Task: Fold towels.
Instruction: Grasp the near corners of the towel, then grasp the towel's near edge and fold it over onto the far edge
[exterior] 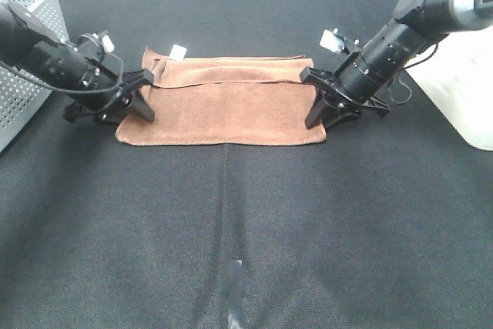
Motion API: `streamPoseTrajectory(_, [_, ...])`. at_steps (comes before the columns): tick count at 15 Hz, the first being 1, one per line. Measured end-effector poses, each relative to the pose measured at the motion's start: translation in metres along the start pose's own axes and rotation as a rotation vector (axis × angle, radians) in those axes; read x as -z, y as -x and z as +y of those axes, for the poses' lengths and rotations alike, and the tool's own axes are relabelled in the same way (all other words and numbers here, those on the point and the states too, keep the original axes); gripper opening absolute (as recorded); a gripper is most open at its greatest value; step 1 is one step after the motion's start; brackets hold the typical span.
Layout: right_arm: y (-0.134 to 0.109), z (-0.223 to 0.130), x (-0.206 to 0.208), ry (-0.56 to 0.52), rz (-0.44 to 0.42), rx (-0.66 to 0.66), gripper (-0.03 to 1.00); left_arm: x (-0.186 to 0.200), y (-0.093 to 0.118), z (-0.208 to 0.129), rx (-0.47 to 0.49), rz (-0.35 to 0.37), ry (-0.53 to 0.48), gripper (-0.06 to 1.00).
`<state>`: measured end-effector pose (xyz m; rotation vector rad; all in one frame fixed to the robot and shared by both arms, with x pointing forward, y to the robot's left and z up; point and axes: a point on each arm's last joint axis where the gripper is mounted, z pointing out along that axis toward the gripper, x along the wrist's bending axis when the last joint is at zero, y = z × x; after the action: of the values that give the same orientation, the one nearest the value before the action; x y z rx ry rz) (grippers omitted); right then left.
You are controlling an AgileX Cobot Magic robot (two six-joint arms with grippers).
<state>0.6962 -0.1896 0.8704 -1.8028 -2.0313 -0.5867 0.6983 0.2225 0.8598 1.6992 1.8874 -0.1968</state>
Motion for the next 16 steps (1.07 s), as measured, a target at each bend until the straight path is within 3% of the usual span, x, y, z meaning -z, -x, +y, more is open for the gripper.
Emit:
streamPoseTrajectory(2, [0.0, 0.0, 0.0, -0.004, -0.002, 0.001, 0.0, -0.003, 0.001, -0.006, 0.025, -0.015, -0.051, 0.02])
streamPoseTrajectory(8, [-0.005, -0.019, 0.01, -0.046, -0.005, -0.036, 0.0, 0.028, 0.015, -0.011, -0.054, 0.009, -0.118, 0.01])
streamPoseTrajectory(12, [-0.009, -0.076, 0.023, -0.08, -0.036, -0.072, 0.0, 0.049, 0.008, -0.061, -0.032, 0.062, -0.231, 0.01])
streamPoseTrajectory(16, [-0.007, -0.122, 0.026, -0.101, -0.059, -0.093, 0.0, 0.07, 0.009, -0.093, -0.016, 0.082, -0.245, 0.01])
